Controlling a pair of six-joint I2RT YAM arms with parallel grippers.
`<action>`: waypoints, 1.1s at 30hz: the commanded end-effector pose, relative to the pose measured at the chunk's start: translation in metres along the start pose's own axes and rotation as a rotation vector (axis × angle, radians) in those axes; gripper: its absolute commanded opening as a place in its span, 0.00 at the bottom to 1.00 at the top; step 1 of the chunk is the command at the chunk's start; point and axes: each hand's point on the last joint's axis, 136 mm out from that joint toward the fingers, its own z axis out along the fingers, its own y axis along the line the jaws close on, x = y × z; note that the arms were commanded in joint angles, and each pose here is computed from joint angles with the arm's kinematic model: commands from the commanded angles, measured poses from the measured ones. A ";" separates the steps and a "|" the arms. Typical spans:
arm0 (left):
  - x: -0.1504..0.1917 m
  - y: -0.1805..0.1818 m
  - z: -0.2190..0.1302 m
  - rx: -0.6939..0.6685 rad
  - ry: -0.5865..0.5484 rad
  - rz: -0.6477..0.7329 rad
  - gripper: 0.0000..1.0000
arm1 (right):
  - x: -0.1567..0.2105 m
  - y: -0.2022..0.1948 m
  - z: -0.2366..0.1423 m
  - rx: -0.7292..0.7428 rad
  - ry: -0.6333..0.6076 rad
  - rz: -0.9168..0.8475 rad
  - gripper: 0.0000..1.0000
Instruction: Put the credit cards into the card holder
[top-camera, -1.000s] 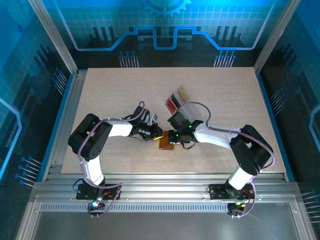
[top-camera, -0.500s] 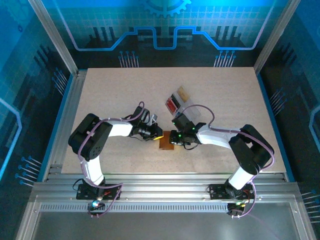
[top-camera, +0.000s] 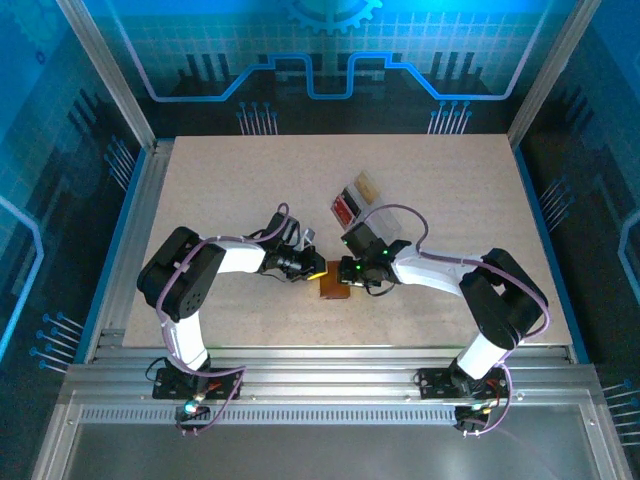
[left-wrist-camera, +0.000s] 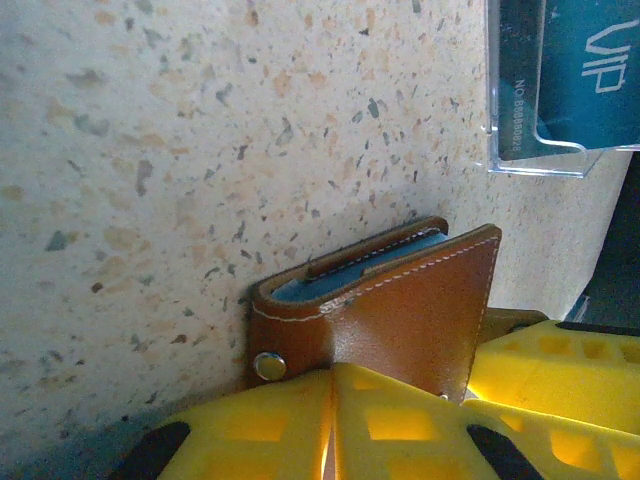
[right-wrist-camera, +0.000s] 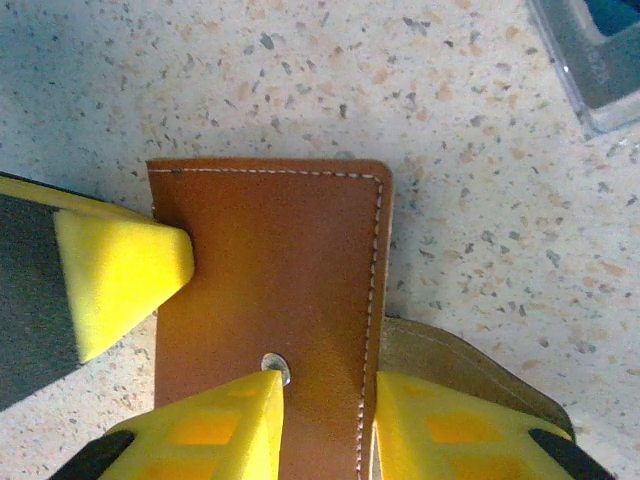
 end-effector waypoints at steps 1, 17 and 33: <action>0.032 0.088 0.013 -0.290 0.053 -0.147 0.12 | -0.019 0.012 -0.005 0.003 -0.061 0.002 0.32; 0.032 0.089 0.014 -0.296 0.054 -0.148 0.12 | -0.014 -0.002 0.002 0.055 -0.034 0.027 0.38; 0.031 0.090 0.014 -0.300 0.052 -0.152 0.12 | -0.006 -0.002 0.016 0.030 0.006 0.039 0.39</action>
